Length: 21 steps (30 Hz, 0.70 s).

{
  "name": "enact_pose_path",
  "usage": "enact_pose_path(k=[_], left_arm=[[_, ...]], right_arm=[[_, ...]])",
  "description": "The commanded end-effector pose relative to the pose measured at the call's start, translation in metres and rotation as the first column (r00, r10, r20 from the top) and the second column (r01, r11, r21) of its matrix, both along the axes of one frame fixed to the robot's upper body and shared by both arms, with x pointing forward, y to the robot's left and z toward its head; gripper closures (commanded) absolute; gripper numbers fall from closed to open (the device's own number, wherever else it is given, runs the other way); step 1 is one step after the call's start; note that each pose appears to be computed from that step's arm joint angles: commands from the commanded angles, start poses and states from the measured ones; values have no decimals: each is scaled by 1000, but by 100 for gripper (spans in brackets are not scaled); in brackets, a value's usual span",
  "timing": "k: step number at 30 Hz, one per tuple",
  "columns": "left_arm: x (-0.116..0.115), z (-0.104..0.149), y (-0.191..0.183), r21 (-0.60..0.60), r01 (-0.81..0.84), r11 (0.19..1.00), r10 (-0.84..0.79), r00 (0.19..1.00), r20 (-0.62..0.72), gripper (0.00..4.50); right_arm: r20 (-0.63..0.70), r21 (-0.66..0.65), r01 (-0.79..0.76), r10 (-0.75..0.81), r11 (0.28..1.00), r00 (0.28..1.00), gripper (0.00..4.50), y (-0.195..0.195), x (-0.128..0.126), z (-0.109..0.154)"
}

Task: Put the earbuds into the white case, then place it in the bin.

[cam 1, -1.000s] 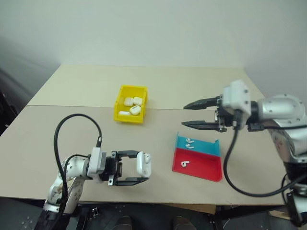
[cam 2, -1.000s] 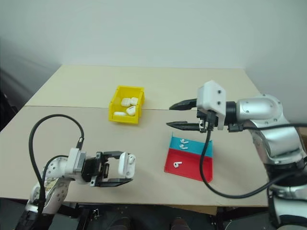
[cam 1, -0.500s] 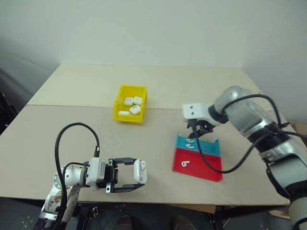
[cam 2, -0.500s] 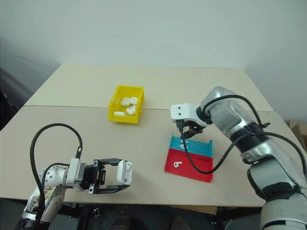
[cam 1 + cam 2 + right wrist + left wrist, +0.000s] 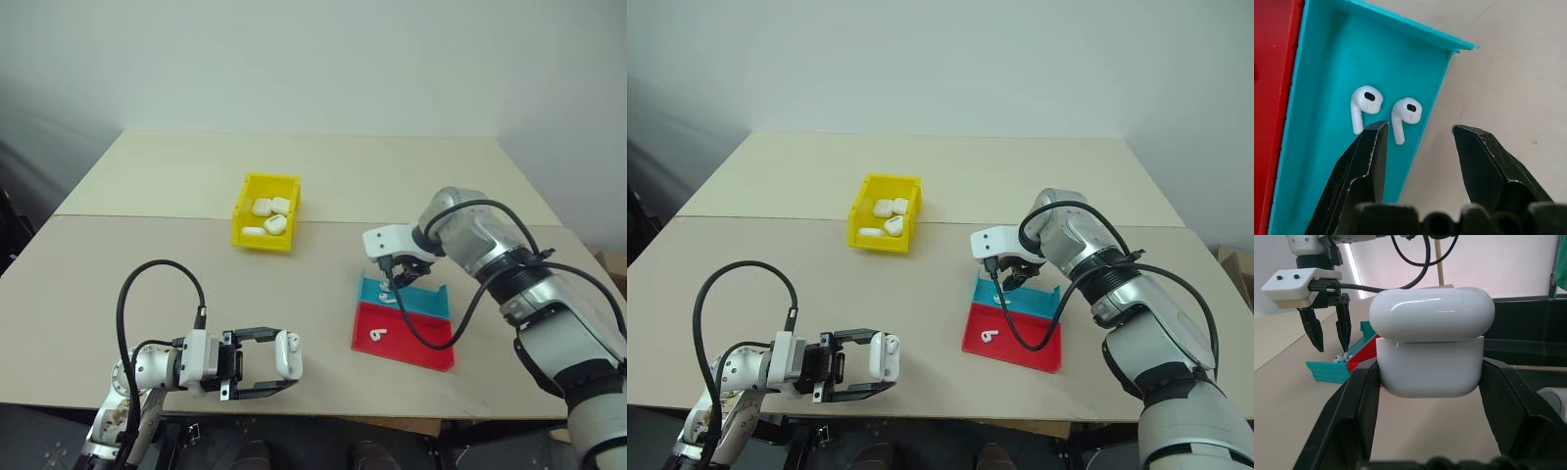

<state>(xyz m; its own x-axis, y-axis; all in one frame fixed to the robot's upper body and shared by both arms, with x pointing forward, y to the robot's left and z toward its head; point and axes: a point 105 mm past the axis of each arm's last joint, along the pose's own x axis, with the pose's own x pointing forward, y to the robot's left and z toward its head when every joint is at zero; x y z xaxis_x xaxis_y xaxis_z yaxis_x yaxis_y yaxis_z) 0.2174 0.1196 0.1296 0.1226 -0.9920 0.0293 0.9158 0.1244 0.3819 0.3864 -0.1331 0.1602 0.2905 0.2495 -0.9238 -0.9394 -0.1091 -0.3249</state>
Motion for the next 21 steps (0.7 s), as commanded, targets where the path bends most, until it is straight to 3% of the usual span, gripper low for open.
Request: enact_pose_path(k=[1, 21], left_arm=[[-4, 10, -4, -4, 21, 1000, -20, 998, 60, 174], [-1, 10, -7, 3, 23, 1000, -23, 997, 67, 174]], right_arm=[[31, 22, -11, 11, 1000, 999, 193, 5, 2, 8], [21, 24, 3, -3, 1000, 1000, 193, 7, 4, -5]])
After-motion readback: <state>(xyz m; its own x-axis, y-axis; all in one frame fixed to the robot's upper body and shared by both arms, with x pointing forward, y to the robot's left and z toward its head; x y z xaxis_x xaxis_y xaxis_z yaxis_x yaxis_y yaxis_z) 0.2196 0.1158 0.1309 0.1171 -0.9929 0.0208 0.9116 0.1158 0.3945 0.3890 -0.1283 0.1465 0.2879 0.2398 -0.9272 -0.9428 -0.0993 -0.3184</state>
